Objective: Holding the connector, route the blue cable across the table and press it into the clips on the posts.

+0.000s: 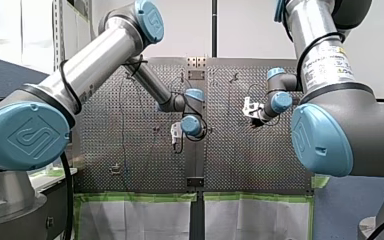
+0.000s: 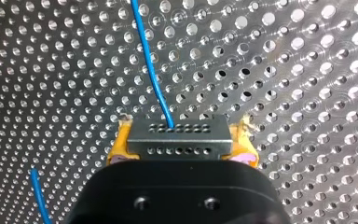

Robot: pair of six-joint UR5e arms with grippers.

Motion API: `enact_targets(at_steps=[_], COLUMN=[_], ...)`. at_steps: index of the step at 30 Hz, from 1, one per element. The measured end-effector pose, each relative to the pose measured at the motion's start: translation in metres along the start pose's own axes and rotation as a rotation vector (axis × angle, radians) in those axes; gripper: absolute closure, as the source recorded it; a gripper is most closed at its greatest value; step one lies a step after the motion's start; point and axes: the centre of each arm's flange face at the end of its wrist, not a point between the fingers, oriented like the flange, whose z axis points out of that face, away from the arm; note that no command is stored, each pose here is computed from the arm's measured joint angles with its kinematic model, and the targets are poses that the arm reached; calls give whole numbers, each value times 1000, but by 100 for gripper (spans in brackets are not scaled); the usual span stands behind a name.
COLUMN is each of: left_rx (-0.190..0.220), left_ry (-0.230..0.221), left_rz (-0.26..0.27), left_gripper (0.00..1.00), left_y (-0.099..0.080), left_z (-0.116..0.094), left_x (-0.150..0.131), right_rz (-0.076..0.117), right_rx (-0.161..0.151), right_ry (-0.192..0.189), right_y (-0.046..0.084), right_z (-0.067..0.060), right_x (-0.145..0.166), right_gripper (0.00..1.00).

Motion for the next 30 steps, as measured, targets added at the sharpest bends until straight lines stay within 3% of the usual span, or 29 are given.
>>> enact_targets(at_steps=[7,17,24,30], left_rx=[-12,16,28,64], left_ry=[29,66,63,44], left_rz=[23,69,79,77], left_gripper=[0,0,0,0], left_y=[-10,-26,-44,-70], left_z=[-18,-59,-81,-99], left_x=[-12,-32,-39,-37], right_rz=[0,0,4,5], right_rx=[4,5,-2,-6], right_ry=[-2,-4,-7,22], right_y=[0,-1,4,6], right_z=[0,0,-3,-13], right_x=[0,2,9,29], right_gripper=[100,100,100,100])
